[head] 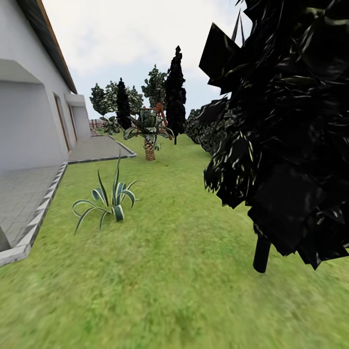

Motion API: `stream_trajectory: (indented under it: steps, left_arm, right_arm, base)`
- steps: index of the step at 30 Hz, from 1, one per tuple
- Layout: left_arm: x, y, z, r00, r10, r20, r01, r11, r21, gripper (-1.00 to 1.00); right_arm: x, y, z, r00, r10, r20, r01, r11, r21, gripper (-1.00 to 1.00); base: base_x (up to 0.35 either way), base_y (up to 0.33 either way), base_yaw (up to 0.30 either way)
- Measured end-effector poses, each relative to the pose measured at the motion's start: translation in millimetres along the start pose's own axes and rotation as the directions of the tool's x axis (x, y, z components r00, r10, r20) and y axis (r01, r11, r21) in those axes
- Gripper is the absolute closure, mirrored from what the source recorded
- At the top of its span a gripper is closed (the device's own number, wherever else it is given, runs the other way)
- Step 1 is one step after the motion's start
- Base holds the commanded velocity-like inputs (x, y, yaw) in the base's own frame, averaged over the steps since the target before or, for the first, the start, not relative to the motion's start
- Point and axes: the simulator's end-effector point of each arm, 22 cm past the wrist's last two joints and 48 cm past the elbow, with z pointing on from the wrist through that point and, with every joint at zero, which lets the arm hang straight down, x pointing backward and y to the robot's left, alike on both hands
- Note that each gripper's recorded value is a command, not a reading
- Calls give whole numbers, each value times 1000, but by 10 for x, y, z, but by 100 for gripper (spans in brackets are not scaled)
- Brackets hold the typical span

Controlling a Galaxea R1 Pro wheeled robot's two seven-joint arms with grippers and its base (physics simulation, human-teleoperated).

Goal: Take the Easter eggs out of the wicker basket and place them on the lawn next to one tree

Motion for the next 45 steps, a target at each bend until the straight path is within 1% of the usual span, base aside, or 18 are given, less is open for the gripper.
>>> stream_trajectory:
  steps: [10,22,31,45]
  left_arm:
    - [-1,7,-1,1000,0,1,0,1000,0,-100]
    - [0,18,-1,1000,0,0,0,1000,-2,-100]
    - [0,17,-1,1000,0,0,0,1000,-2,-100]
    - [1,17,-1,1000,0,0,0,1000,-2,-100]
  right_arm:
    - [-5,-6,-1,1000,7,5,-7,1000,1,-100]
    - [-8,-8,-1,1000,13,6,-13,1000,2,-100]
    - [-7,-21,-1,1000,-2,6,2,1000,3,-100]
    - [-7,-14,-1,1000,-6,6,6,1000,3,-100]
  base:
    - [268,53,7]
    - [326,94,208]
    - [327,85,12]
    - [332,17,0]
